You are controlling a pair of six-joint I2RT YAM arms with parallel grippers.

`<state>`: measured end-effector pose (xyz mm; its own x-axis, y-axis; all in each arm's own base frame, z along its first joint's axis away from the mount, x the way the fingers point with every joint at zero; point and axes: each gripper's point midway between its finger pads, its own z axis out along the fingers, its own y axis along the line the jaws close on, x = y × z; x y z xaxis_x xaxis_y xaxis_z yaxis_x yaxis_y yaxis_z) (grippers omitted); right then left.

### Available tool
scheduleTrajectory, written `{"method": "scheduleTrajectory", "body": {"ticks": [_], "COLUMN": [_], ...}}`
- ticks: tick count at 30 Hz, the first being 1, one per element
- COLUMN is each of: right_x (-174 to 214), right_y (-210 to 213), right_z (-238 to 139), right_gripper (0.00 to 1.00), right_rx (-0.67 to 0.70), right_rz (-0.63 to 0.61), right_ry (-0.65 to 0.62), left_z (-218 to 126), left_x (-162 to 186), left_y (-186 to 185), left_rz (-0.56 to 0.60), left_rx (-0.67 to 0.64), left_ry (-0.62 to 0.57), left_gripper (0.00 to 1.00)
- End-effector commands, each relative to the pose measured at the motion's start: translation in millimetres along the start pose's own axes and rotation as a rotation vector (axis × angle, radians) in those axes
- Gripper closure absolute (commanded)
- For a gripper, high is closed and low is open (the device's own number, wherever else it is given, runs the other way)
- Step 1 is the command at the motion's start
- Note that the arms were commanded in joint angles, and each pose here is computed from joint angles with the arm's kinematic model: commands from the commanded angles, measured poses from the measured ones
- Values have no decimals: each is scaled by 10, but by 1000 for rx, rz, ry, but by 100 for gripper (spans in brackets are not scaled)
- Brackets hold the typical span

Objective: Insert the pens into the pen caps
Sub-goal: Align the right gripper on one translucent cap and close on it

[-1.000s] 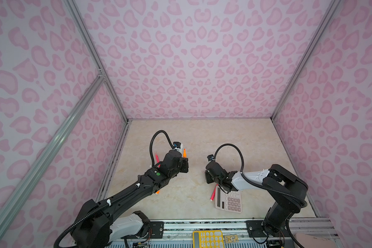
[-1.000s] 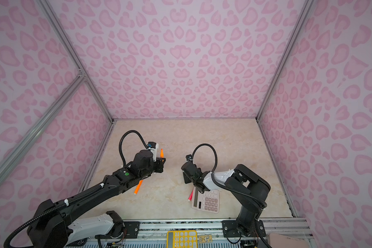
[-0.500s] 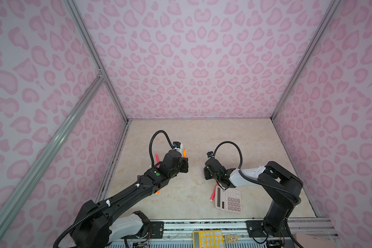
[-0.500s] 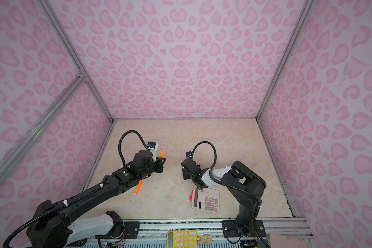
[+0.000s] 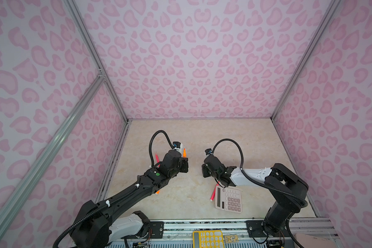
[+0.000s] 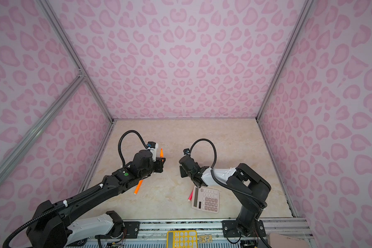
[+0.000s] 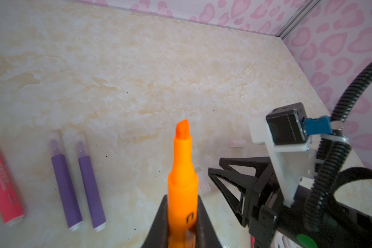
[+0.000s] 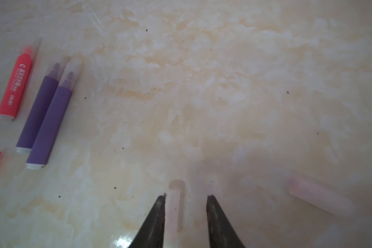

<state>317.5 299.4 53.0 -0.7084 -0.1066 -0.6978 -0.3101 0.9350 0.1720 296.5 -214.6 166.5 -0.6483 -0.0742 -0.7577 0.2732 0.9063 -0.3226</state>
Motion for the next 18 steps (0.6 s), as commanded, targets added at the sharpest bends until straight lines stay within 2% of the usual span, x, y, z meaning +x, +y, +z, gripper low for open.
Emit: {"method": "scheduleTrajectory", "body": {"ticks": [1,18], "right_x": [118,267], "right_y": [-24,-24], "right_z": [74,248], "right_gripper": [66,69], "right_rx": [39,115], "right_rz": [-39,-86], "right_ry": [51,118], "left_z": [-15,-29], "left_x": [-58,-65], "left_y": [-43,-50], "left_rz": [2,1], "left_rx": [16,21], "left_ry": [-14,-17], "left_gripper": [97,97]}}
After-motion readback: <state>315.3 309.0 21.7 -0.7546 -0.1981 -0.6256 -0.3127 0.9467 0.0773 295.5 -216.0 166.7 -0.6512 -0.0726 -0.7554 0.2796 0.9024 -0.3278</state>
